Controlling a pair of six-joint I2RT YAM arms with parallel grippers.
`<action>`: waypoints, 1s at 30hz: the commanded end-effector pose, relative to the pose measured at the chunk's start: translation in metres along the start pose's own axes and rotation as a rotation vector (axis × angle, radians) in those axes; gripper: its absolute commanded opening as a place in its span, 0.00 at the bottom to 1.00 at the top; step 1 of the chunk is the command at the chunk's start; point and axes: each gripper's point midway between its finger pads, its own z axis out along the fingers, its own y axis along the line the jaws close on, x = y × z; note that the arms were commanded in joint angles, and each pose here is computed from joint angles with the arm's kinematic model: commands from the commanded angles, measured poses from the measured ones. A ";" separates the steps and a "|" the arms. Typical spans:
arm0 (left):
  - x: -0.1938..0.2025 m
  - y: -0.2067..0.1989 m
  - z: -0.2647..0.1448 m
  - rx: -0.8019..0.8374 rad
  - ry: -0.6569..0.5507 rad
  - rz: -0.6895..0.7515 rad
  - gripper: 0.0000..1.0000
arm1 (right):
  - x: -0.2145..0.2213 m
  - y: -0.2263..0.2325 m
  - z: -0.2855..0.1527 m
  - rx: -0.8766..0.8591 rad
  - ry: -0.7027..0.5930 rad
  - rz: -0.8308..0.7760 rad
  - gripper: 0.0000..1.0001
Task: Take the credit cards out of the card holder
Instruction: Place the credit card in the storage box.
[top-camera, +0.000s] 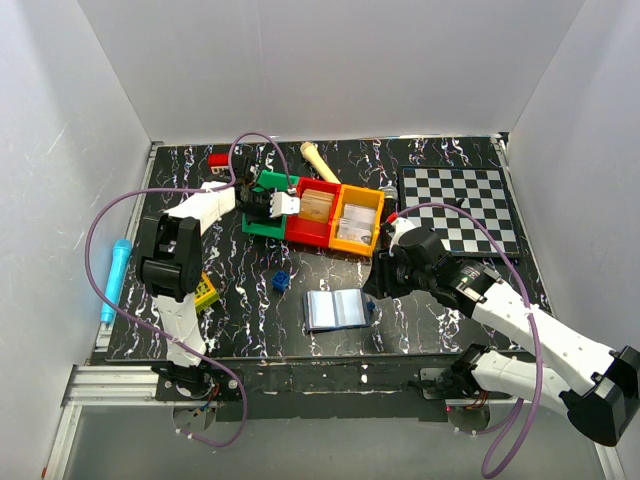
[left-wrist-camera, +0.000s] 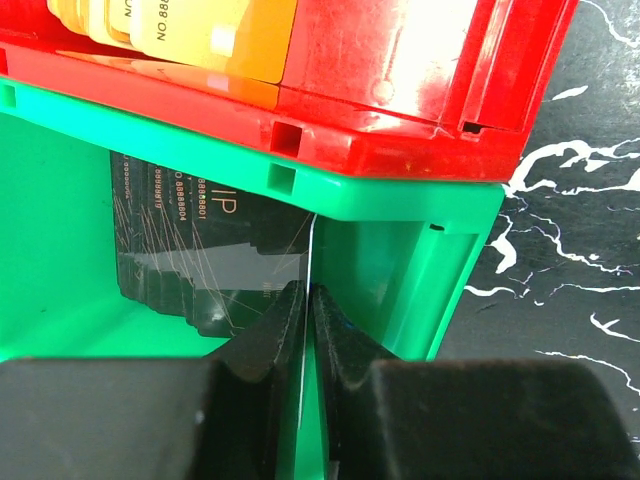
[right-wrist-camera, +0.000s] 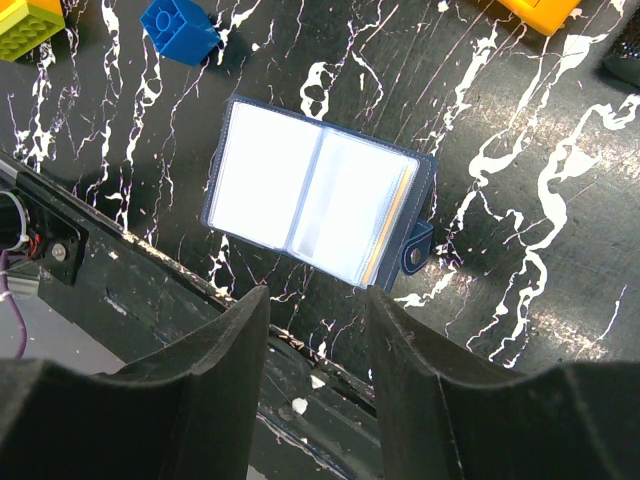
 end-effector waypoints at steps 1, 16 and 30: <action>-0.005 0.010 -0.004 -0.032 0.002 0.013 0.09 | -0.005 0.003 0.002 -0.014 -0.024 -0.020 0.51; -0.015 0.030 -0.008 -0.104 -0.002 0.017 0.22 | -0.005 0.002 0.002 -0.010 -0.024 -0.019 0.51; -0.032 0.050 -0.019 -0.193 -0.013 0.026 0.22 | -0.006 0.002 0.001 -0.007 -0.027 -0.021 0.51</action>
